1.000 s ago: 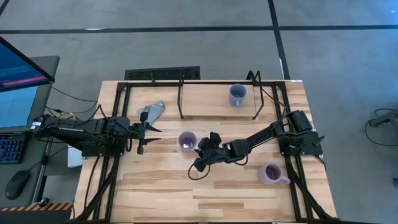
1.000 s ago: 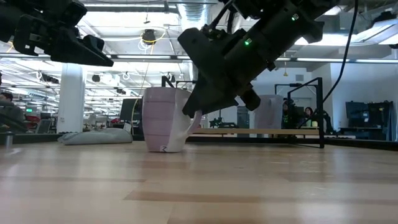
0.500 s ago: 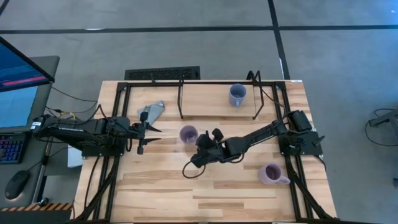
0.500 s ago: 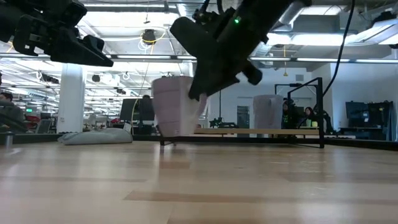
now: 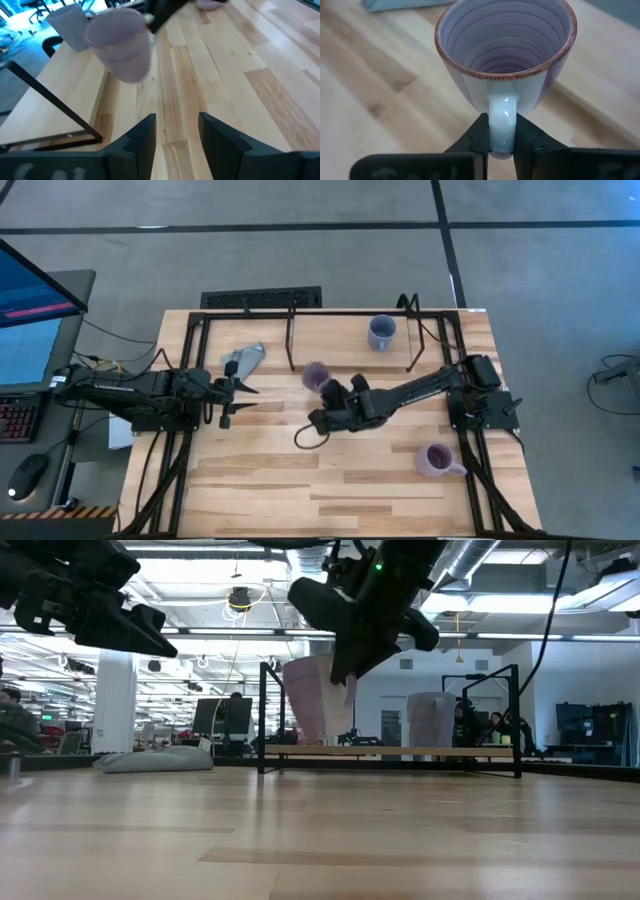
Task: Stack small to large cups/mugs on shelf
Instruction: Put the left purple cup on the shelf
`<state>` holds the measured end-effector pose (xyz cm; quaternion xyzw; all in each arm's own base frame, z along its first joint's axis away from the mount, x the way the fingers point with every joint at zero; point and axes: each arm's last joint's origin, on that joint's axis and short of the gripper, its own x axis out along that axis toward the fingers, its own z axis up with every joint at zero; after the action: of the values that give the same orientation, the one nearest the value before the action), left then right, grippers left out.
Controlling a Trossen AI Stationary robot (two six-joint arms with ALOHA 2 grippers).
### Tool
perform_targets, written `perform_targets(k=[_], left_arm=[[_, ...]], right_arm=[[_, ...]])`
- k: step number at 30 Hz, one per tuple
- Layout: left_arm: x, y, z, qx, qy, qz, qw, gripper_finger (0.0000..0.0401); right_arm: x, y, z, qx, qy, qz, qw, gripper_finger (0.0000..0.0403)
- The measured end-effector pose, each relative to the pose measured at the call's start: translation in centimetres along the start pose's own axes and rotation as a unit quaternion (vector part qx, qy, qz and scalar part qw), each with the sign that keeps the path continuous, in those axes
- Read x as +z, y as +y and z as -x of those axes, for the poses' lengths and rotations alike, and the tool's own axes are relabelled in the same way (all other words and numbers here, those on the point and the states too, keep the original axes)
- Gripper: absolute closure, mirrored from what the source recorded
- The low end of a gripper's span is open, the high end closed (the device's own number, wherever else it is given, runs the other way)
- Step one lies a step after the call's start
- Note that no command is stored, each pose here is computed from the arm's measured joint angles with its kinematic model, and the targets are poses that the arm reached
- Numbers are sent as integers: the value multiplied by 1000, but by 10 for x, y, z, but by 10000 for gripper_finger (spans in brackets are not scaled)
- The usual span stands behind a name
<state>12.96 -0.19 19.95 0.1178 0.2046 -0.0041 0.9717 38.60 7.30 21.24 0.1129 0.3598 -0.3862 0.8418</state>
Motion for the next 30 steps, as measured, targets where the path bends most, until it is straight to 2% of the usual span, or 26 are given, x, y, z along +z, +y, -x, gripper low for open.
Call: perform_targets(k=[10, 20, 25, 30], left_arm=[[-3, -1, 0, -4, 18, 12, 1000, 262], [-4, -1, 0, -6, 20, 16, 1000, 262], [-4, -1, 0, -6, 23, 22, 999, 262], [-5, -1, 0, -7, 25, 24, 999, 262]], right_arm=[[34, -44, 37, -23, -39, -30, 999, 337], [56, -93, 68, -82, -70, -49, 993, 337], [65, -109, 65, -106, -69, -63, 990, 337], [70, -116, 45, -124, -49, -76, 988, 337]])
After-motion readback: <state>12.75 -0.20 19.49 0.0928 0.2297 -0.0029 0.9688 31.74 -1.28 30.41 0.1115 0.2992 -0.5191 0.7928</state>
